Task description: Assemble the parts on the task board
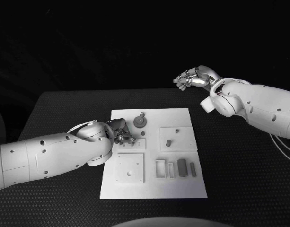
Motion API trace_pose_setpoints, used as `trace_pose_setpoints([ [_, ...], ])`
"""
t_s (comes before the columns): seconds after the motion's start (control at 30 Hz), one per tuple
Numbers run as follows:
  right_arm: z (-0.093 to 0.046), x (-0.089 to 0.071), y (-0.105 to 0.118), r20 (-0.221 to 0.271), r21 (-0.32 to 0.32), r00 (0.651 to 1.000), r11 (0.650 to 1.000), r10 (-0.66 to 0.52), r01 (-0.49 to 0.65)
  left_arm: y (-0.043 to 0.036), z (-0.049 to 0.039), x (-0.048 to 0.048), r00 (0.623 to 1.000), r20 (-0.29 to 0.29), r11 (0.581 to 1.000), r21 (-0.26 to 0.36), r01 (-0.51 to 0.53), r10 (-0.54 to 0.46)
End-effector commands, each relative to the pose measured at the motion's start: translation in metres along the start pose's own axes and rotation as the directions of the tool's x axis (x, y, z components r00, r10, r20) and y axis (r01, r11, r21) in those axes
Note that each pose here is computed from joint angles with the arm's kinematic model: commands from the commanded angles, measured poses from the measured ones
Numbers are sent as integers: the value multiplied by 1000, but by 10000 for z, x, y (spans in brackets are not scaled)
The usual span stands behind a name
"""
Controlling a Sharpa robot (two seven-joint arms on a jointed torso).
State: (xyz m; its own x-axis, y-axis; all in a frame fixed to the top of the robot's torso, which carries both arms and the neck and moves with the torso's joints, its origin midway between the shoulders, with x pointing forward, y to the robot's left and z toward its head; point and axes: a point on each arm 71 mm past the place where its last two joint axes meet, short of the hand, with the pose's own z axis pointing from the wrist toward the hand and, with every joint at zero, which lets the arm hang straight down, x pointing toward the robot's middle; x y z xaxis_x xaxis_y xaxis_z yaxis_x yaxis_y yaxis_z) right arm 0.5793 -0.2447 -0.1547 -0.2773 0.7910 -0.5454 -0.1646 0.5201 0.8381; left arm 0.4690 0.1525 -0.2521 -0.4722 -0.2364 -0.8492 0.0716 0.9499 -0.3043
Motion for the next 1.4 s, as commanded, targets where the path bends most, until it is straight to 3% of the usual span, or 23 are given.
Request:
trace_pose_setpoints([
  [0.03, -3, 11, 0, -15, -4, 1000, 1000, 7, -7, -21, -8, -11, 999, 42, 1000, 19, 6, -7],
  [0.37, -8, 16, -17, -15, 0, 1000, 1000, 8, -8, -13, -39, 5, 994, 112, 998, 56, 2, -8],
  [0.67, -16, 5, -30, -15, 3, 1000, 1000, 8, -8, 45, -76, 78, 988, 148, 998, 61, 33, -41],
  [1.1, -26, 10, -53, -16, 7, 1000, 1000, 9, -9, 71, -104, 158, 984, 168, 997, 70, 43, -54],
  [1.4, -32, 6, -64, -15, 9, 1000, 1000, 9, -9, 67, -100, 192, 988, 150, 997, 65, 36, -46],
])
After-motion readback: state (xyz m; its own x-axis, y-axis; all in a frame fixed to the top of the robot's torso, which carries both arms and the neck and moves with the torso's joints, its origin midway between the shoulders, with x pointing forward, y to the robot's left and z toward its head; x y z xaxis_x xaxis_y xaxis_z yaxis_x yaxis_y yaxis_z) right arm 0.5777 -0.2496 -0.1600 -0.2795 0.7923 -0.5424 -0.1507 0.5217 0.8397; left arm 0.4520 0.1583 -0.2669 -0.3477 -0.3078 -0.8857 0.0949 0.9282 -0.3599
